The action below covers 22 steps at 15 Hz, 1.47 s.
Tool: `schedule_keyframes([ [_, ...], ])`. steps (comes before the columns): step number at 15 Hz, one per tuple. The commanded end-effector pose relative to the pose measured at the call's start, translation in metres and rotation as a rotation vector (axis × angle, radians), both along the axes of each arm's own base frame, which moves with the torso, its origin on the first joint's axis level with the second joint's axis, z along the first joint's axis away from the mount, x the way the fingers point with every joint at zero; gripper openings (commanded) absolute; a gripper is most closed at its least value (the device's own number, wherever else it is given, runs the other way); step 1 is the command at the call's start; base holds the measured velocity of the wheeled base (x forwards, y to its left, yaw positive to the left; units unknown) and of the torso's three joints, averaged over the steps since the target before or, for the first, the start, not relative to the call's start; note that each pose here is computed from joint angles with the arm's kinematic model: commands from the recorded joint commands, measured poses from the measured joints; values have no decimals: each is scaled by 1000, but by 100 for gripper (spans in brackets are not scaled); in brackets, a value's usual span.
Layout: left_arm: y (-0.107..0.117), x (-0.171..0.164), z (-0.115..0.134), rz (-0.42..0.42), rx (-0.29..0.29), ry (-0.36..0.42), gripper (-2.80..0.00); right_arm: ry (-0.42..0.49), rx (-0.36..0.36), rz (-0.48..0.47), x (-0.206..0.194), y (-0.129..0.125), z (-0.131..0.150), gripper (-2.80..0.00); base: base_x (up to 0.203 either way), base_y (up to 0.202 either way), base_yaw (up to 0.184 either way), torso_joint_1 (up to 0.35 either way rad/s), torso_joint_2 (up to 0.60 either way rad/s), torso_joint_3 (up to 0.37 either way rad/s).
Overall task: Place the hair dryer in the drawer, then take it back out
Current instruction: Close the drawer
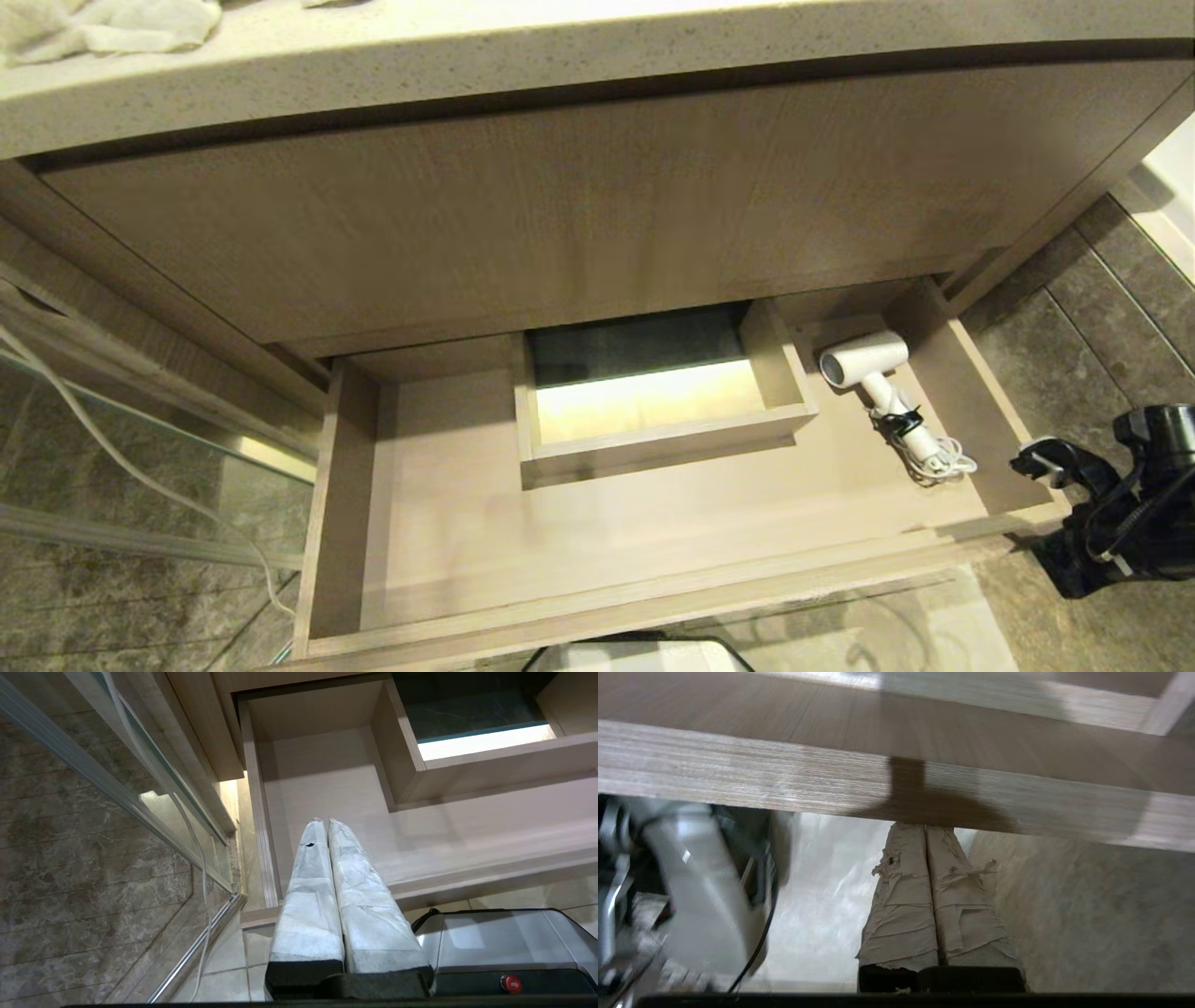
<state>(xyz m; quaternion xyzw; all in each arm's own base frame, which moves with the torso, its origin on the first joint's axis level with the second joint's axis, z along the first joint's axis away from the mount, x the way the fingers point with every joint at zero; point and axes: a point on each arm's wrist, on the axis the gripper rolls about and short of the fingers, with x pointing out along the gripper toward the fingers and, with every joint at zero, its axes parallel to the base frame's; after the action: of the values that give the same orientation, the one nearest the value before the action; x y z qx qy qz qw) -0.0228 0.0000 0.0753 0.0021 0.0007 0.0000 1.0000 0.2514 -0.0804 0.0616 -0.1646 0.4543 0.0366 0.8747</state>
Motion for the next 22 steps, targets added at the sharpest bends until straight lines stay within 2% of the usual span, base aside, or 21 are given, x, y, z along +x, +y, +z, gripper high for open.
schedule_keyframes([
  [1,0,0,0,0,0,2,-280,-147,-36,-11,10,-3,17,-280,0,0,0,0,0,0],
  [4,0,0,0,0,0,2,-280,-381,-38,-68,41,-11,25,-280,0,0,0,0,0,0],
  [7,0,0,0,0,0,2,-280,-547,47,-122,78,-8,26,-280,0,0,0,0,0,0],
  [9,0,0,0,0,0,0,-280,-608,60,-151,94,-11,26,-280,0,0,0,0,0,0],
  [19,0,0,0,0,0,2,-280,-715,66,-171,83,-9,58,-280,0,0,0,0,0,0],
  [21,0,0,0,0,0,0,-280,-696,68,-171,78,-8,59,-280,0,0,0,0,0,0],
  [22,0,0,0,0,0,0,-280,-631,75,-175,72,-6,49,-280,0,0,0,0,0,0],
])
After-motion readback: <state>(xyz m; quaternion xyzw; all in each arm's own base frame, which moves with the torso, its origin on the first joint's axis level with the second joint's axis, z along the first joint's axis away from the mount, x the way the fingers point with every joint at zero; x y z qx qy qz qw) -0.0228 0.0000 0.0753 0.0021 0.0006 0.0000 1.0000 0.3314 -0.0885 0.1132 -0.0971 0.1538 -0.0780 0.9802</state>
